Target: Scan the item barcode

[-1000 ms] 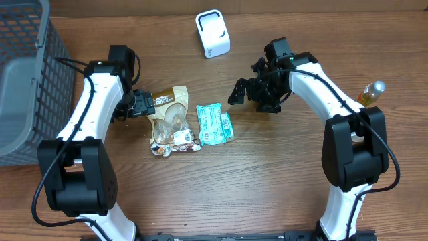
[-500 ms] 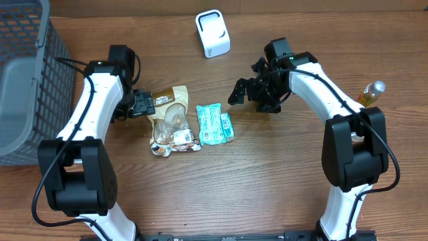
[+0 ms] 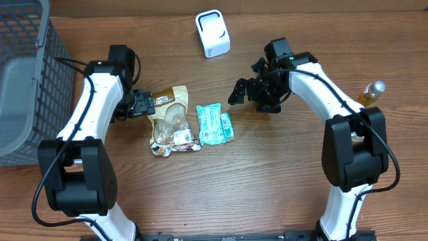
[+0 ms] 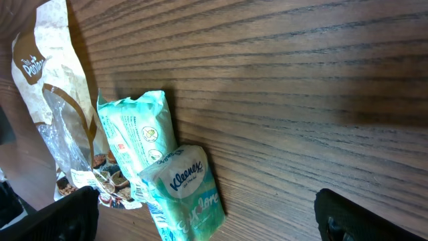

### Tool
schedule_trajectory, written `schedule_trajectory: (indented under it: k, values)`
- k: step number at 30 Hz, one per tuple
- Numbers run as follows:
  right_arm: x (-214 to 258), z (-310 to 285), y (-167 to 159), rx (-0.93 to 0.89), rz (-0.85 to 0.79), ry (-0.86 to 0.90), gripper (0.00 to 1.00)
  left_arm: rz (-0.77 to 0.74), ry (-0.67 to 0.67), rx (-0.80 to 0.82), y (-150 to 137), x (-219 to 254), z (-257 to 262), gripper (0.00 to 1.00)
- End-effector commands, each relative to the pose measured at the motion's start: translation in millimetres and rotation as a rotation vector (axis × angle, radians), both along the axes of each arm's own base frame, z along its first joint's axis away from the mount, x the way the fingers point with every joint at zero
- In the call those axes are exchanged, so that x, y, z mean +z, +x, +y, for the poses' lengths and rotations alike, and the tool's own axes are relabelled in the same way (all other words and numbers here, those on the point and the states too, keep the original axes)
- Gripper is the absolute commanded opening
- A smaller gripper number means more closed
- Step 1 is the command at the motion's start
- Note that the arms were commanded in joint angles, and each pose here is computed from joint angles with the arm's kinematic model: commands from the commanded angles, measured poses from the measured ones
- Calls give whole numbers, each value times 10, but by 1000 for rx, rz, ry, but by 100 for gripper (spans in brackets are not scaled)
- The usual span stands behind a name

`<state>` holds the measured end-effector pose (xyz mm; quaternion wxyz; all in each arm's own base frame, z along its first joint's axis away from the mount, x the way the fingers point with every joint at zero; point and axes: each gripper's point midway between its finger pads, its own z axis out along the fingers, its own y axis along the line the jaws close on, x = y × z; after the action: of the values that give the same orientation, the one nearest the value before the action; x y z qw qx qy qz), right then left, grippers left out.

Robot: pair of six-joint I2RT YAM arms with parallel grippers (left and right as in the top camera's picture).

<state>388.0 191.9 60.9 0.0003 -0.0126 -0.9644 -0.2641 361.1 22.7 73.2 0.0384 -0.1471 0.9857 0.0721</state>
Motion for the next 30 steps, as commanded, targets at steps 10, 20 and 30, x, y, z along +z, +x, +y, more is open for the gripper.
schedule_trajectory:
  k: [10,20,30]
  values:
    - [197,57,241,-3,-131,38,100,-6,11,-15,42,18,25,100]
    - [146,137,-21,35,-43,17,47,-6,11,-15,42,18,25,100]
    - [42,430,-369,211,-52,-97,47,-6,11,-15,42,18,25,100]
